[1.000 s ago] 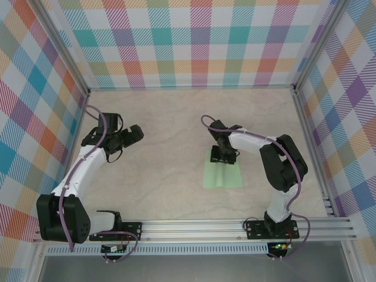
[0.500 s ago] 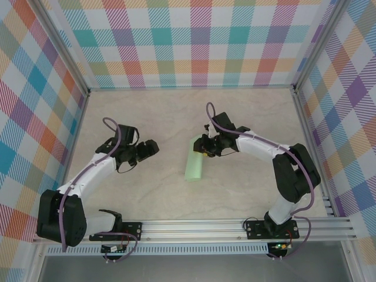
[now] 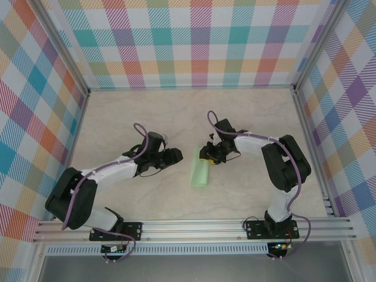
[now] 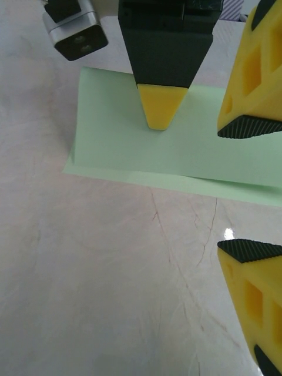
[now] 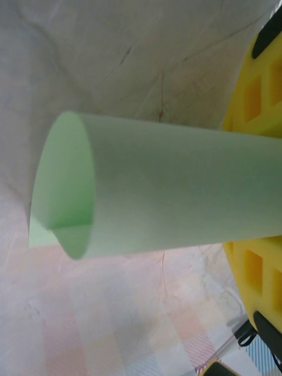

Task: Fold a paper plane with a square sheet of paper (pick it up from the middle)
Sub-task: First fold in half a square sheet of paper at the center of the table.

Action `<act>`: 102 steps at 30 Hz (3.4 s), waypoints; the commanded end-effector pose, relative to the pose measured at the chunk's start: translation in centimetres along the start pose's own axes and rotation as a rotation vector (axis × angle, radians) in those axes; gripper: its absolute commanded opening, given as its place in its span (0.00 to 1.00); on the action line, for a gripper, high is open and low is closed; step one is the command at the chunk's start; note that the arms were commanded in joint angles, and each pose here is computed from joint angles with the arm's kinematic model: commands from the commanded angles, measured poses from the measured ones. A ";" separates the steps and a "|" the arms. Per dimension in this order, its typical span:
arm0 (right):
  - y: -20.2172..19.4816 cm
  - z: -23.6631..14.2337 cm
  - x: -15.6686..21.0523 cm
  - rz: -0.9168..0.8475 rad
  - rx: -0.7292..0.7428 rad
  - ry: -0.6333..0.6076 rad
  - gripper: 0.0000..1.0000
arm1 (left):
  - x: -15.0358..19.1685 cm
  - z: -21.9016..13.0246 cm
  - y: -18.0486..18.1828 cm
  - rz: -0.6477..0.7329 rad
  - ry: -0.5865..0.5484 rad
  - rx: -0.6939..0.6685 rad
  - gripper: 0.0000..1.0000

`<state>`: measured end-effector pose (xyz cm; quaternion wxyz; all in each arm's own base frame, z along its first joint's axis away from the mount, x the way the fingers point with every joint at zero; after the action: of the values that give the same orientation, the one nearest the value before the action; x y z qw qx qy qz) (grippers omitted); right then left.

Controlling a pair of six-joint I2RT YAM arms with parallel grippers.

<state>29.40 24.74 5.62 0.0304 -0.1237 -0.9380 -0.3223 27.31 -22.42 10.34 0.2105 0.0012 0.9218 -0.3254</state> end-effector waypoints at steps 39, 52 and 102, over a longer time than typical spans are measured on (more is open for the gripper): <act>-1.9 -2.7 0.7 0.019 0.190 -0.054 0.61 | 5.6 8.8 -1.0 -0.024 0.263 -0.067 0.00; -1.6 -0.9 2.6 -0.062 0.075 0.064 0.58 | 4.7 8.3 -2.2 0.001 0.268 -0.063 0.00; -8.2 4.3 2.5 0.101 0.472 0.047 0.53 | -0.5 2.0 2.8 -0.188 0.056 -0.124 0.40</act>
<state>26.93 24.00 4.08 0.0768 -0.1445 -0.9676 -0.1925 28.58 -21.29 6.37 0.1429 -0.0797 0.9513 -0.2611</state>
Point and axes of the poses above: each hand's point on the last joint's axis, 136 mm out from that joint toward the fingers, its own z axis out along the fingers, its own y axis along the line the jaws close on, x = y × z, the point moved 3 cm from there along -z, back along the fingers, and after that the axes turned 11 degrees about z, right-handed, at the moved point
